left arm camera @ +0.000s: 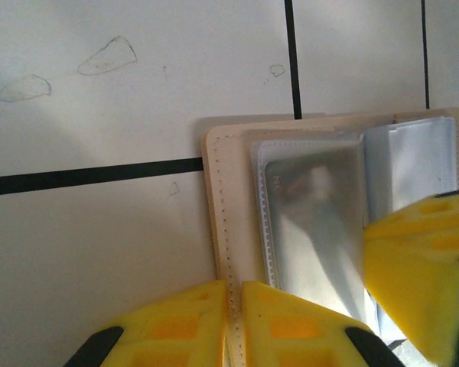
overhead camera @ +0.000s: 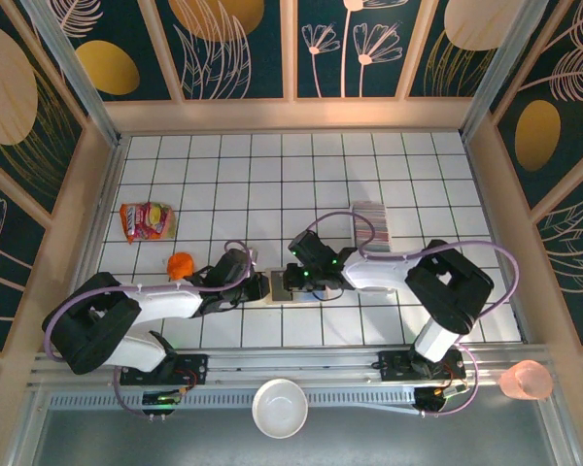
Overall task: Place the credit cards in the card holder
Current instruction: Insert the credit card into the card slot, then flip over the card slot on the card holder.
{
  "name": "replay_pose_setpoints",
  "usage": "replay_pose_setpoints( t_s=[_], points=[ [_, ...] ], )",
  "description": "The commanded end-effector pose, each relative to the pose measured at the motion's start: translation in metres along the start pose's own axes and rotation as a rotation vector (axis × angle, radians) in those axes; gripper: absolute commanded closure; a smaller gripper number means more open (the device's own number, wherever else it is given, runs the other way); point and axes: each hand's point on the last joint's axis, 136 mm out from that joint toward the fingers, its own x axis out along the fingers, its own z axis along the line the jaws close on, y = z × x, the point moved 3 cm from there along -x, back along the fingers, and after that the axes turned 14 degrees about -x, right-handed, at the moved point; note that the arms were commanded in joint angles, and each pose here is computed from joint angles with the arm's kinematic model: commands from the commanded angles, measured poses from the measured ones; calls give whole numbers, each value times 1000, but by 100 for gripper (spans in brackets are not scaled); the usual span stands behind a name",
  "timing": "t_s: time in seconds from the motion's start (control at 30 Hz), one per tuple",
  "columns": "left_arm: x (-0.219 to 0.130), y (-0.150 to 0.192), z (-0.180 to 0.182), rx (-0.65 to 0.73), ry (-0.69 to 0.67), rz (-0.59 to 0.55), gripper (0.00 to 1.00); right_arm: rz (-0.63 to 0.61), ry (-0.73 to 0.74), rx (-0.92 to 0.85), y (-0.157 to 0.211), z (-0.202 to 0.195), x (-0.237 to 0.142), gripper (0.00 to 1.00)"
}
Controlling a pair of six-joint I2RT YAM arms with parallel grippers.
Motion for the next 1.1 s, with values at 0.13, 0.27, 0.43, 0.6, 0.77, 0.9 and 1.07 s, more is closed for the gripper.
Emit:
replay_pose_setpoints(
  t_s=[0.13,0.27,0.43,0.6,0.77,0.9,1.07],
  points=[
    [-14,-11,2,24,-51,-80,79,-116,74,-37,-15,2,-42,70],
    [-24,-15,-2,28,-39,-109,78,-117,160,-5,-5,-20,-57,63],
    [-26,-10,-19,37,45,-62,81,-89,228,49,17,-47,-60,59],
    [-22,-5,-33,52,116,-5,89,-60,202,68,27,-50,-50,60],
    [-14,-2,-34,54,117,19,93,-43,182,62,26,-46,-43,61],
    [-8,0,-32,54,111,35,95,-36,179,56,26,-44,-40,62],
    [-3,3,-30,56,102,49,96,-31,171,58,27,-43,-38,62]
  ],
)
